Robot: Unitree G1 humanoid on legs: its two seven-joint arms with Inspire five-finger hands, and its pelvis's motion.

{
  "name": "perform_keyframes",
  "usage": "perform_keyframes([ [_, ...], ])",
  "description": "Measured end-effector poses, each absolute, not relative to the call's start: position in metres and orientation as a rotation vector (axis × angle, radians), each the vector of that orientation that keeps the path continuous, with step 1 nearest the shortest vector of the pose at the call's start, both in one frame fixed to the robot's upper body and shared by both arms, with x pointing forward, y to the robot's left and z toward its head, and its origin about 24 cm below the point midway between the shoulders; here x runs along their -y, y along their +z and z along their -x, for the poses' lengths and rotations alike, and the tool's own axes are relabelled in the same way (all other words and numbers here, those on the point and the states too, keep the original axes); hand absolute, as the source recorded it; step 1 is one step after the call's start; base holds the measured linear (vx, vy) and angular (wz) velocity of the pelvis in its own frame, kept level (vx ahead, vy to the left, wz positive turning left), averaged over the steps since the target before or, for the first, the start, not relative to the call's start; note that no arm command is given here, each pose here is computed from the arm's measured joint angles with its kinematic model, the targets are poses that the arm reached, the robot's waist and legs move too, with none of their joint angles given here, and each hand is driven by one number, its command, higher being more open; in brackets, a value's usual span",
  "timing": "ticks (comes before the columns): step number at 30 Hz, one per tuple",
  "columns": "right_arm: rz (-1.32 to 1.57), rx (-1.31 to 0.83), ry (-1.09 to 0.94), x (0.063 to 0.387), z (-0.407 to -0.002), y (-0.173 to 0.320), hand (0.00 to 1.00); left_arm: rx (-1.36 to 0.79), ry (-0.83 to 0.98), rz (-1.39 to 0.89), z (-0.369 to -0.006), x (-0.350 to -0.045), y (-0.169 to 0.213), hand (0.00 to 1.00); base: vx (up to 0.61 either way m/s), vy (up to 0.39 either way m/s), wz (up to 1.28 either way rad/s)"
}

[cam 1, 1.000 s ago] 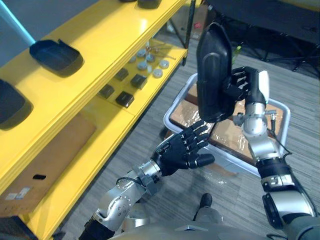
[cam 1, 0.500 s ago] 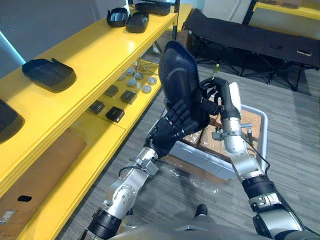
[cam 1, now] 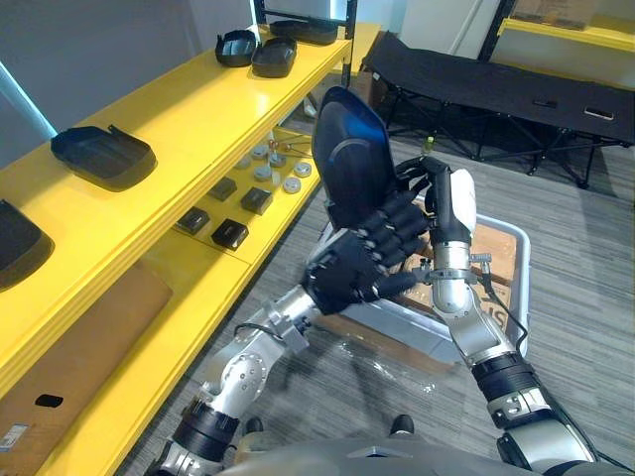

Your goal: Walk over and take three plastic housings, then place them on the shelf

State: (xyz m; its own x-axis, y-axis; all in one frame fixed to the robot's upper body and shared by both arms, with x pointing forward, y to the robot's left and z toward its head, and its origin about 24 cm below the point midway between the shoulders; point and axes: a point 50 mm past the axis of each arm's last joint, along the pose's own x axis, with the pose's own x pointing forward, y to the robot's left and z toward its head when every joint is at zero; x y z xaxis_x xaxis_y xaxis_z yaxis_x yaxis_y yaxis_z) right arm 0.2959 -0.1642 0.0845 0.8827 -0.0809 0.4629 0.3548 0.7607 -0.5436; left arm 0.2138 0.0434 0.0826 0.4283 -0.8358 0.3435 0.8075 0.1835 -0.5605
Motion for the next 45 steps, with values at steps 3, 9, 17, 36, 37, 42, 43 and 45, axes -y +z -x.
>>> perform_keyframes([
  [3, 0.715, 0.416, -0.280, 0.167, -0.296, 0.080, 0.00, -0.058, -1.347, 0.805, -0.202, -0.027, 0.091, 1.00, 0.00, 0.000, 0.00],
  [9, 0.815, 0.282, -0.398, 0.187, -0.297, 0.060, 0.00, -0.043, -1.399, 0.985, -0.199, -0.028, 0.099, 1.00, 0.00, 0.000, 0.00],
  [17, 0.788, 0.271, -0.610, 0.219, -0.293, 0.070, 0.00, 0.192, -1.106, 0.870, -0.217, -0.058, 0.118, 1.00, 0.00, 0.000, 0.00],
  [36, 0.610, 0.447, -0.782, 0.244, -0.271, 0.119, 0.00, 0.188, -0.202, 0.492, -0.213, -0.158, 0.080, 1.00, 0.00, 0.003, -0.01],
  [37, 0.613, 0.446, -0.762, 0.243, -0.270, 0.118, 0.00, 0.182, -0.211, 0.496, -0.212, -0.156, 0.079, 1.00, 0.00, 0.021, -0.06],
  [42, 0.624, 0.426, -0.657, 0.228, -0.272, 0.109, 0.00, 0.154, -0.256, 0.525, -0.212, -0.145, 0.077, 1.00, 0.01, 0.025, -0.05],
  [43, 0.625, 0.427, -0.642, 0.226, -0.272, 0.108, 0.00, 0.148, -0.263, 0.528, -0.212, -0.143, 0.076, 1.00, 0.00, 0.000, 0.00],
  [45, 0.619, 0.443, -0.582, 0.215, -0.273, 0.107, 0.00, 0.138, -0.286, 0.534, -0.213, -0.138, 0.076, 1.00, 0.00, 0.010, 0.02],
])
